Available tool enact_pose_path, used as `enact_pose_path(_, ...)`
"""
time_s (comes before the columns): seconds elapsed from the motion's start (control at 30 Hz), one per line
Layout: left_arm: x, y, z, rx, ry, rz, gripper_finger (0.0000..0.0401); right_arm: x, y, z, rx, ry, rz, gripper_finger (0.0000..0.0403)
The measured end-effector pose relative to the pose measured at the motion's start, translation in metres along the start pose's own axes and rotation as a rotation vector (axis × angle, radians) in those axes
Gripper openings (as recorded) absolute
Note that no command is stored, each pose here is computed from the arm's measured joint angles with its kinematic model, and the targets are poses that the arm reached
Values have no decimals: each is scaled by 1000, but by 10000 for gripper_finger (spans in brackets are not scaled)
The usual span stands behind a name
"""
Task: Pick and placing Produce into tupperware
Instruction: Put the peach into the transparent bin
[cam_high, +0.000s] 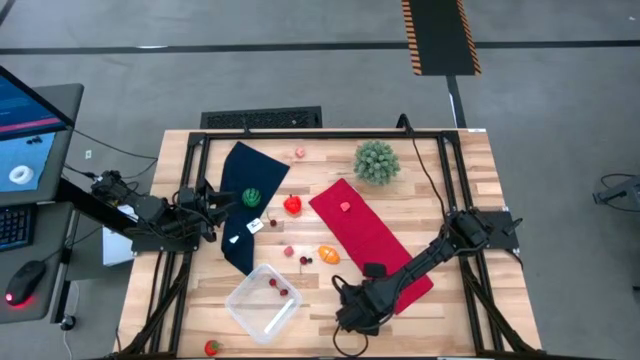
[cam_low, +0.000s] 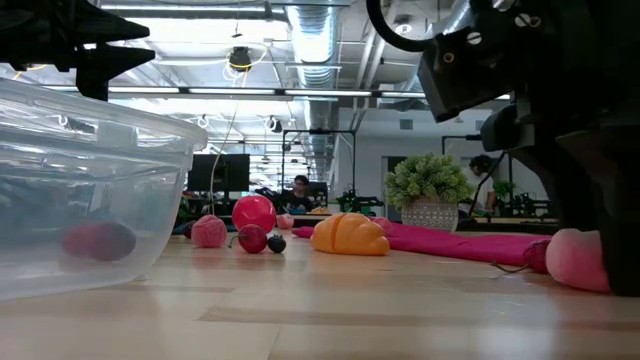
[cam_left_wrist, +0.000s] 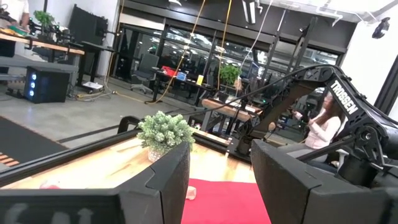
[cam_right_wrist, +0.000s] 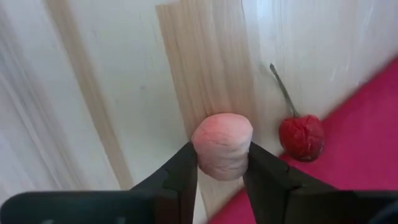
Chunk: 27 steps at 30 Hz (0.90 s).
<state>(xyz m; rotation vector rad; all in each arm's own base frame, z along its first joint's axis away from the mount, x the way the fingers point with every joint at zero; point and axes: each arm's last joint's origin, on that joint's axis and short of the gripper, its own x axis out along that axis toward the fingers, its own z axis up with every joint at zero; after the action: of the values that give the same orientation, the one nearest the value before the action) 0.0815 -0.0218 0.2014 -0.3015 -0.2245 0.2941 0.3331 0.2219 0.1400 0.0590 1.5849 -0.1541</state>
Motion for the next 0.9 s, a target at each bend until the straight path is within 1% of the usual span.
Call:
enact_pose_path(0.1, 0, 0, 0, 0, 0, 0, 162, -5, 1, 7, -18, -34, 23, 143)
enact_pose_path(0.2, 0, 0, 0, 0, 0, 0, 162, -10, 2, 16, -55, -90, 60, 136)
enact_pose_path(0.37, 0, 0, 0, 1, 0, 0, 162, -22, -1, 30, -115, -148, 85, 128)
enact_pose_path(0.63, 0, 0, 0, 0, 0, 0, 162, -38, -18, 53, -170, -206, 102, 135)
enact_pose_path(0.9, 0, 0, 0, 1, 0, 0, 162, -58, -38, 77, -205, -295, 97, 130)
